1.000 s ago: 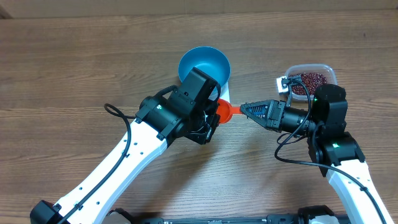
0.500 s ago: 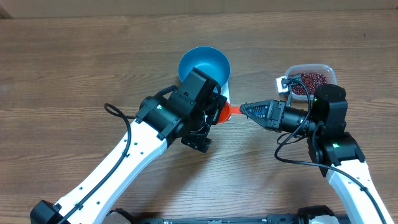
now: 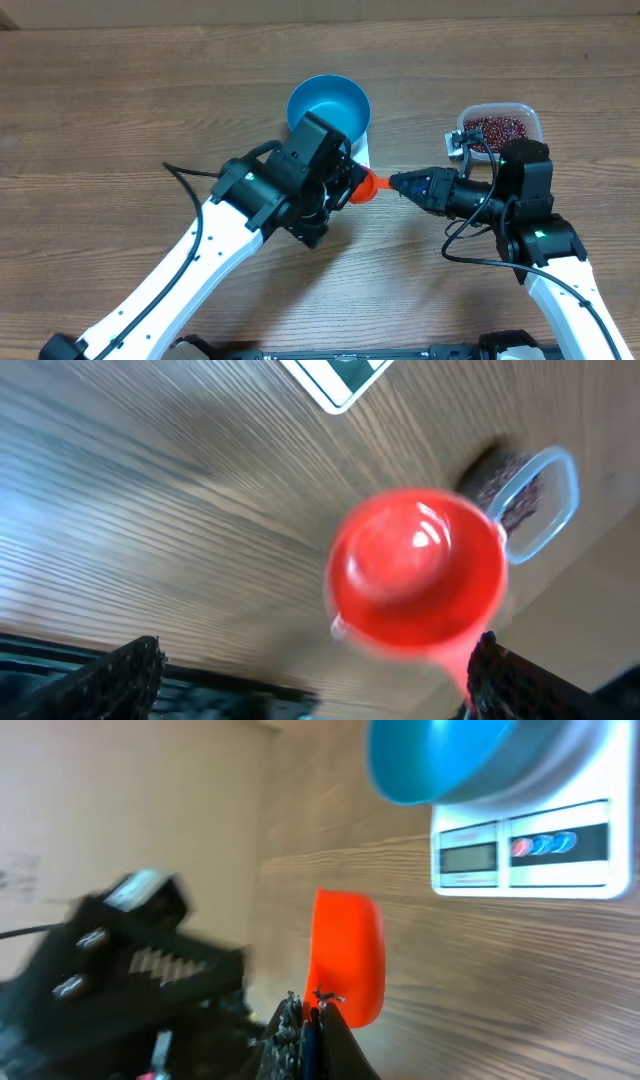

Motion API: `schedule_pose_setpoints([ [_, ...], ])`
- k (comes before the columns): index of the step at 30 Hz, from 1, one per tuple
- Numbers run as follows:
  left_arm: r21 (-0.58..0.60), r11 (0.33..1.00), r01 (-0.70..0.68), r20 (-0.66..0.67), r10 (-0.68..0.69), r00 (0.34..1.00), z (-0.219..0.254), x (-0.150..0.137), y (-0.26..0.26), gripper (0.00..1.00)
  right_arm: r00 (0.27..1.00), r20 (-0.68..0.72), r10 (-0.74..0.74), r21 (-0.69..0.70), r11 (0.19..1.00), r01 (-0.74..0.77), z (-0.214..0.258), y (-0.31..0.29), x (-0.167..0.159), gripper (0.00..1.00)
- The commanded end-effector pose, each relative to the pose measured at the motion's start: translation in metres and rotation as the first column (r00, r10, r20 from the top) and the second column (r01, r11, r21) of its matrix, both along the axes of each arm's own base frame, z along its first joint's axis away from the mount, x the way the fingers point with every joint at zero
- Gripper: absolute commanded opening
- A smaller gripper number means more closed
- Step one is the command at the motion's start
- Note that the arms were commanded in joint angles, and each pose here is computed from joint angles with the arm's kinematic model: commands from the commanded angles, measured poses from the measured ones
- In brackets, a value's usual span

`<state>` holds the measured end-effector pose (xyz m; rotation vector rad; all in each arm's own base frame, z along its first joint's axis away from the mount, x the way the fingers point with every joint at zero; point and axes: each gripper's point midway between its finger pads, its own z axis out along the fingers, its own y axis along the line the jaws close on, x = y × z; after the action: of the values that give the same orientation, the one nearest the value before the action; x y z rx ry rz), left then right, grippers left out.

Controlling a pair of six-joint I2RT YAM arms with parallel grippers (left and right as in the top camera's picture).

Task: Scoop item into bowl and weigh 150g on scale
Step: 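Release the scoop rim with the left gripper and pull back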

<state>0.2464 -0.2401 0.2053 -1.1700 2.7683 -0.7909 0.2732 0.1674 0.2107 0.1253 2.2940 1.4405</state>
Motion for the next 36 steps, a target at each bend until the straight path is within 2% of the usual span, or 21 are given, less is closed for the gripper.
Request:
schedule_pose_setpoints([
  [1,0.107,0.983,0.147,0.112,-0.158,0.981,0.008,-0.006,0.017,0.99,0.996,0.081,-0.026,-0.064,0.997,0.031,0.005,-0.006,0.010,0.04],
  [5,0.213,0.950,0.229,0.107,-0.256,0.961,0.002,-0.015,0.035,0.99,0.996,0.082,-0.038,-0.073,0.996,0.044,0.003,-0.007,0.012,0.04],
  [8,0.258,0.909,0.329,0.122,-0.368,0.922,0.001,-0.018,0.037,1.00,0.996,0.078,-0.049,-0.100,0.993,0.057,-0.002,-0.010,0.013,0.04],
  [14,0.345,0.788,0.510,0.138,-0.580,0.803,-0.001,-0.022,0.040,1.00,0.994,0.044,-0.099,-0.152,0.983,0.104,-0.013,-0.019,0.014,0.04],
  [19,0.387,0.708,0.591,0.145,-0.680,0.719,-0.002,-0.023,0.040,1.00,0.986,0.013,-0.164,-0.226,0.961,0.162,-0.016,-0.031,0.016,0.04],
  [20,0.393,0.697,0.600,0.146,-0.691,0.708,-0.002,-0.023,0.040,0.95,0.985,0.013,-0.173,-0.252,0.952,0.171,-0.016,-0.035,0.016,0.04],
  [23,0.398,0.690,0.604,0.147,-0.698,0.701,-0.002,-0.022,0.041,0.71,0.974,-0.008,-0.228,-0.323,0.922,0.213,-0.015,-0.047,0.016,0.04],
  [26,0.444,0.670,0.595,0.144,-0.709,0.690,-0.002,-0.017,0.046,0.26,0.966,-0.003,-0.258,-0.393,0.889,0.236,-0.009,-0.058,0.014,0.04],
  [27,0.473,0.665,0.578,0.140,-0.704,0.696,-0.003,-0.013,0.051,0.04,0.964,-0.002,-0.267,-0.413,0.878,0.243,-0.006,-0.062,0.013,0.04],
  [33,0.635,0.620,0.460,0.125,-0.670,0.732,-0.001,0.010,0.078,0.04,0.948,-0.002,-0.319,-0.500,0.821,0.276,0.000,-0.079,0.008,0.04],
  [36,0.664,0.605,0.439,0.120,-0.666,0.737,0.000,0.014,0.084,0.04,0.942,-0.003,-0.334,-0.520,0.806,0.284,-0.002,-0.084,0.007,0.04],
])
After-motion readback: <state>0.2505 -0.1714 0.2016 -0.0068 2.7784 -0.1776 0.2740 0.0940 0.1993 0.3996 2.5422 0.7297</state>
